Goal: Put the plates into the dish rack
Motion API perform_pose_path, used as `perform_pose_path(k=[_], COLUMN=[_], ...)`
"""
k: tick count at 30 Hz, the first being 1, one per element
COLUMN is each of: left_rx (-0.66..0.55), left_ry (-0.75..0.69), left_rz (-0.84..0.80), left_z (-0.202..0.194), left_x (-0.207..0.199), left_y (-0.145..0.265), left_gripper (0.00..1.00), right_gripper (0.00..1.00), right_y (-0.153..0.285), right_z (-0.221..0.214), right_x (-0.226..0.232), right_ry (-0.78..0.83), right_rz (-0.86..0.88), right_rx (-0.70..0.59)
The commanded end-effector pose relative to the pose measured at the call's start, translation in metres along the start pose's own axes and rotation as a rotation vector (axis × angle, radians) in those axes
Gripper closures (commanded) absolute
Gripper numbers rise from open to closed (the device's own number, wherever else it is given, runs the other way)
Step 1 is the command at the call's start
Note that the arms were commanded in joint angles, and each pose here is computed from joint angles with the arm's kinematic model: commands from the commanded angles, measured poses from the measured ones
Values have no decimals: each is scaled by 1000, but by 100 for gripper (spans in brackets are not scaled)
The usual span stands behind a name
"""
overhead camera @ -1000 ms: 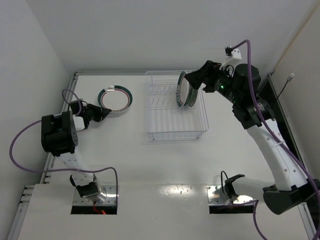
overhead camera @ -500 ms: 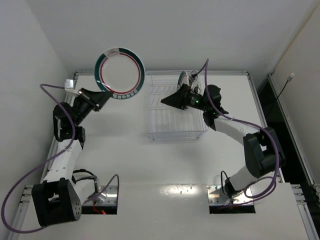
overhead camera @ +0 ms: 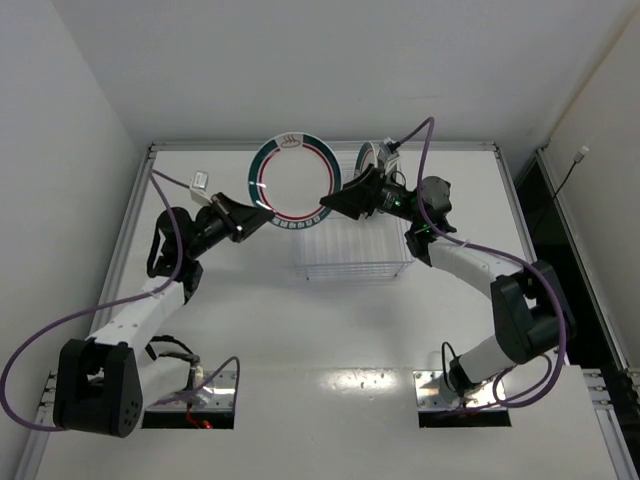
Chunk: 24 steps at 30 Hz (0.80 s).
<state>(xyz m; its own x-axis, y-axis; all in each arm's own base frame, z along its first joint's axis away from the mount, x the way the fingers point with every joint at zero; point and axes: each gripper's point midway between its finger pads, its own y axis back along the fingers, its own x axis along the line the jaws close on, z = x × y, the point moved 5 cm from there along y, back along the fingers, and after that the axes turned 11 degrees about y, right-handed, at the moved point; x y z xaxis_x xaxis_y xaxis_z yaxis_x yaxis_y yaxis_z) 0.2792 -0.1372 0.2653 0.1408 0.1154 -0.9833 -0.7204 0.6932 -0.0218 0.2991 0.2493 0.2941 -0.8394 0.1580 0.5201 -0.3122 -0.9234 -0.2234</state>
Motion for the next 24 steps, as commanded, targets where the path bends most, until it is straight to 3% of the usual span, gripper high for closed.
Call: perform_pose_path(k=[1,3,4,6,7,8,9,10,11,12,13,14,19,21,23,24], left_rx=[33,45,55,73,70,79,90,99,80,59,74,40,-184,-275,-321,-381], left_ry=[-88,-89,-93,-104,-141,-155,-177,-157,-274,-306,-278,-414,-584,-622,-638,-651], left_rz=[-156,-167,-160,-156,-157,-129,-105,-10,7,75,219,248,663,781,850,889], left_z=[-10,-14,-15,-14,-12,-8,-6,-3,11,20,22,39,85,101,103,109], left_x=[-48,-53,-51,-53,-58,-54,-52,-39,-48,-42,-22,-35,-5,8,19,21], left_y=[-15,-21,-26,-28,-30,-31,-31,-29,-29,-29,-23,-19,14,31,46,53], left_gripper=[100,100,100,96,87,70,43,34,29,21,21,19,18,18,18,18], right_gripper=[13,29,62,88,100,100,100,100,100,100,100,100,100,100,100,100], right_y=[-7,-7,-7,-8,-7,-4,-2,2,6,16,16,28,76,87,89,83], right_z=[9,7,7,4,7,11,6,10,17,14,29,41,58,71,67,83], right_x=[10,7,7,3,5,0,-5,-11,-18,-14,-11,-28,-61,-68,-89,-88], right_ry=[88,81,81,63,70,80,44,113,144,129,190,288,306,335,359,392], right_rz=[60,56,55,31,17,-24,-84,-134,-241,-355,-446,-664,-1259,-1410,-1519,-1566], right_rx=[-31,-27,-27,-5,-7,-16,19,25,-5,49,49,32,102,117,210,187])
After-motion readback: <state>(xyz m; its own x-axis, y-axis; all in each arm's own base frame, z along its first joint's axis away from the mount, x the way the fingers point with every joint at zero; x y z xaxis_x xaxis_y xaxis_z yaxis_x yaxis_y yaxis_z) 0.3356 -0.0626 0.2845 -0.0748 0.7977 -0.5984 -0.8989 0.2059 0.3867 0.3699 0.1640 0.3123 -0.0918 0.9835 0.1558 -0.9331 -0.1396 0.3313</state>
